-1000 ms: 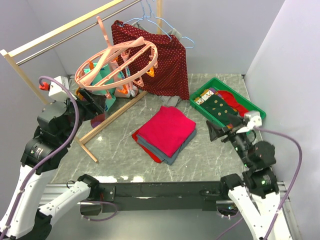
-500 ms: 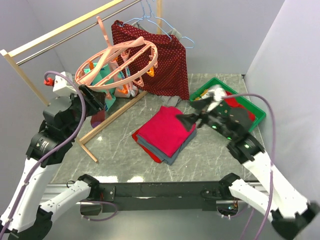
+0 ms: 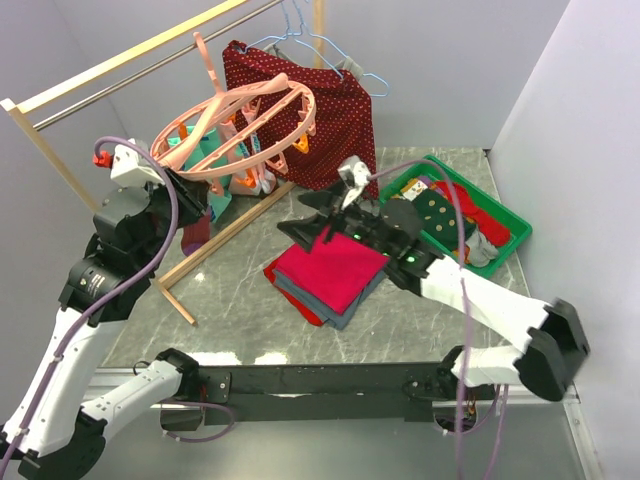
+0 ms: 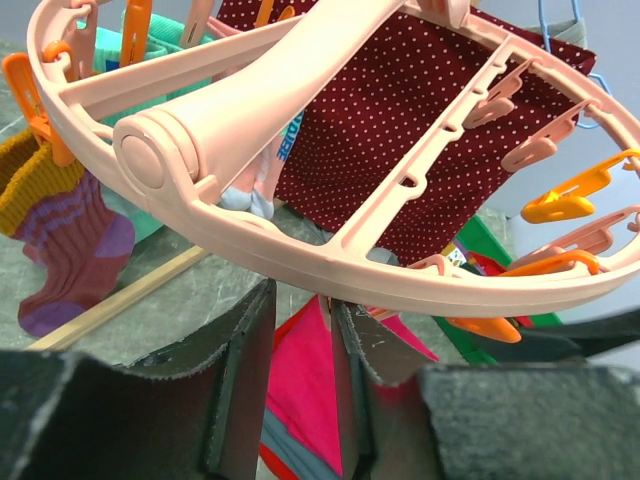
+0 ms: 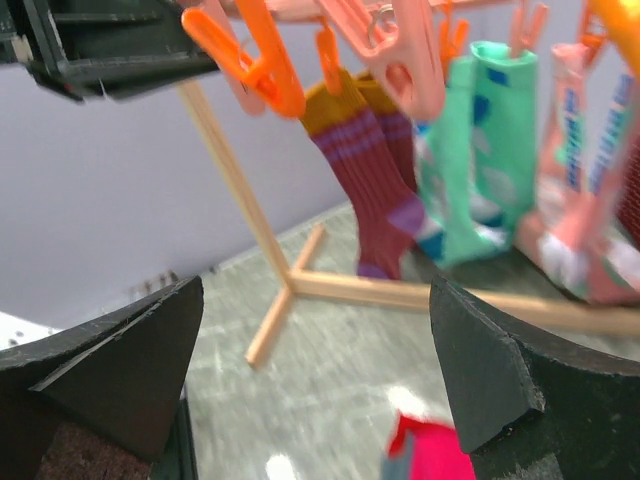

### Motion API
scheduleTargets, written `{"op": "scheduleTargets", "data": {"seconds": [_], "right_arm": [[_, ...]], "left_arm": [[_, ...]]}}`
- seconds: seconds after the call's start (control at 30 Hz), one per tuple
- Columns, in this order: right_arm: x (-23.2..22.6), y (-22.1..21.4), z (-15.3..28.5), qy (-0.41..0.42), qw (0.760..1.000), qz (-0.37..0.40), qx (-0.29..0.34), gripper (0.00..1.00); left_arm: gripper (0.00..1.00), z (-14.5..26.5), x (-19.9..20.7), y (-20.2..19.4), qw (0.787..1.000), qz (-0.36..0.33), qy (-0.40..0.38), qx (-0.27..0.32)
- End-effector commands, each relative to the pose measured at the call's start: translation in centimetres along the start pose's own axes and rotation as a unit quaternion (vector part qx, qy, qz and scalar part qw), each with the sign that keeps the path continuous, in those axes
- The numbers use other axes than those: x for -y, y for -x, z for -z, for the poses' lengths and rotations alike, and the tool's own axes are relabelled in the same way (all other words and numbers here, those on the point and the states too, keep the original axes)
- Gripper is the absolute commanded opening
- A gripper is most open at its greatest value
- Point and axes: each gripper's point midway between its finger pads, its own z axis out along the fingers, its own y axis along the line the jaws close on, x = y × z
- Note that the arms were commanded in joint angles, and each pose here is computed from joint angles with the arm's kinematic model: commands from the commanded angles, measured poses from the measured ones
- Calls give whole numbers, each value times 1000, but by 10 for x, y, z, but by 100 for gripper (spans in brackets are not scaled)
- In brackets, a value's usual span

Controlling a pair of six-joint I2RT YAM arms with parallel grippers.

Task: Clip the socks to the hanger
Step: Open the clamp at the hanger.

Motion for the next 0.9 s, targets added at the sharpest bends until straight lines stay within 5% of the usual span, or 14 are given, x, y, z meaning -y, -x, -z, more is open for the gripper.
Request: {"op": "scheduleTargets", "data": {"seconds": [0.0, 0.3, 0.87], "right_arm": [[-23, 49, -27, 60, 992, -1, 107, 100], [-27, 50, -69, 99, 982, -14, 161, 100], [-43, 46, -114, 105, 973, 20, 203, 81]], "left_arm": [[34, 1, 14, 21, 999, 18, -22, 33], [24, -3, 19, 20, 999, 31, -30, 34], [18, 0, 20, 19, 998, 42, -33, 27]]}}
